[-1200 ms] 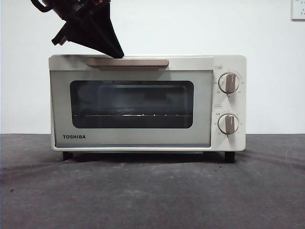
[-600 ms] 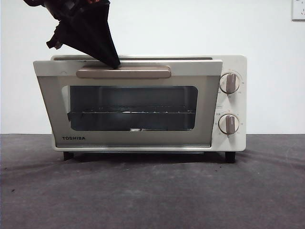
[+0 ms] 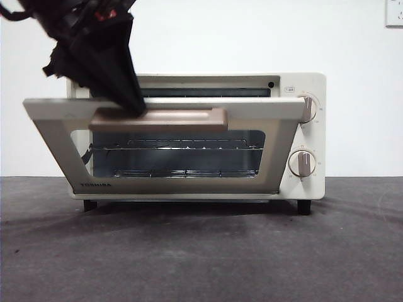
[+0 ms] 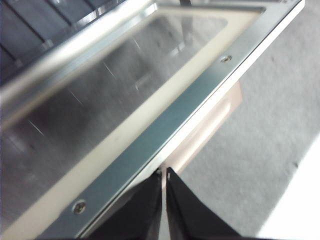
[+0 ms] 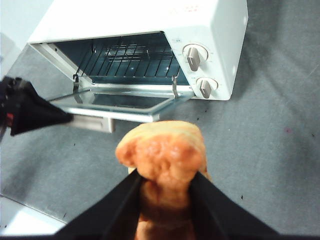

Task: The left arm flap open the oven, the right arm pick bread and place it into oven, the left arm flap close the oven

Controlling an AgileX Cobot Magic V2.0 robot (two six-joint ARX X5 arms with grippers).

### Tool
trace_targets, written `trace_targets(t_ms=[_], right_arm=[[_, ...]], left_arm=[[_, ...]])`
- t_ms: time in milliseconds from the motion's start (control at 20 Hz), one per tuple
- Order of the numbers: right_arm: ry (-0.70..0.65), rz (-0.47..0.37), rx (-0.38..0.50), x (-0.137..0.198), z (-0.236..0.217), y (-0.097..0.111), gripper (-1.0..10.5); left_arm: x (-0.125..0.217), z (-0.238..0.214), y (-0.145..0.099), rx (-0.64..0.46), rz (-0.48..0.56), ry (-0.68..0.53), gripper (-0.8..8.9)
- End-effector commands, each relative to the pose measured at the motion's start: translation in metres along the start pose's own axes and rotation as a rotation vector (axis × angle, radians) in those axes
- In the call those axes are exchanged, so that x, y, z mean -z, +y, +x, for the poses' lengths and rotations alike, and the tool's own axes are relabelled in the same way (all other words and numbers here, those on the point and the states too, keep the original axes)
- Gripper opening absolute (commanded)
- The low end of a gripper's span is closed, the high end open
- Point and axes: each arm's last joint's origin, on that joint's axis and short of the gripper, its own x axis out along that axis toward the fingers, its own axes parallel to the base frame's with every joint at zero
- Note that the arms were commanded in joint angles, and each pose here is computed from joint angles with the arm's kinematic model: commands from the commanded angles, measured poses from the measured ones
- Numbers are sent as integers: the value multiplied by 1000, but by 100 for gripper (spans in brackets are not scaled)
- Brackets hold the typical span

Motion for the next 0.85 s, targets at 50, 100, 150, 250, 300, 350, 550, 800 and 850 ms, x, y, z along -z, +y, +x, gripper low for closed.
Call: trace_targets(t_ms=[50, 100, 150, 250, 300, 350, 550, 800, 850], right_arm=[[-28, -29, -12, -4, -4, 3, 126], [-28, -35, -12, -4, -4, 3, 126], [-28, -37, -12, -4, -4, 3, 126], [-29, -44, -12, -4, -4, 3, 126], [-29, -44, -12, -4, -4, 3, 126], [-28, -44, -10, -4, -4, 3, 126], [-30, -44, -4, -4, -4, 3, 126], [-25, -44, -22, -4, -4, 3, 126], [-17, -43, -50, -4, -3, 4, 126]], left_arm=[[6, 5, -2, -10, -6, -3, 18], [10, 8, -3, -8, -8, 4, 18], [13, 10, -3, -5, -15, 8, 18], [18, 15, -5, 1, -15, 25, 18], [20, 17, -6, 5, -12, 31, 18], [22, 19, -7, 9, -7, 33, 18], [24, 24, -10, 19, -6, 28, 18], [26, 20, -16, 29, -15, 18, 17], [26, 12, -18, 30, -17, -5, 17]])
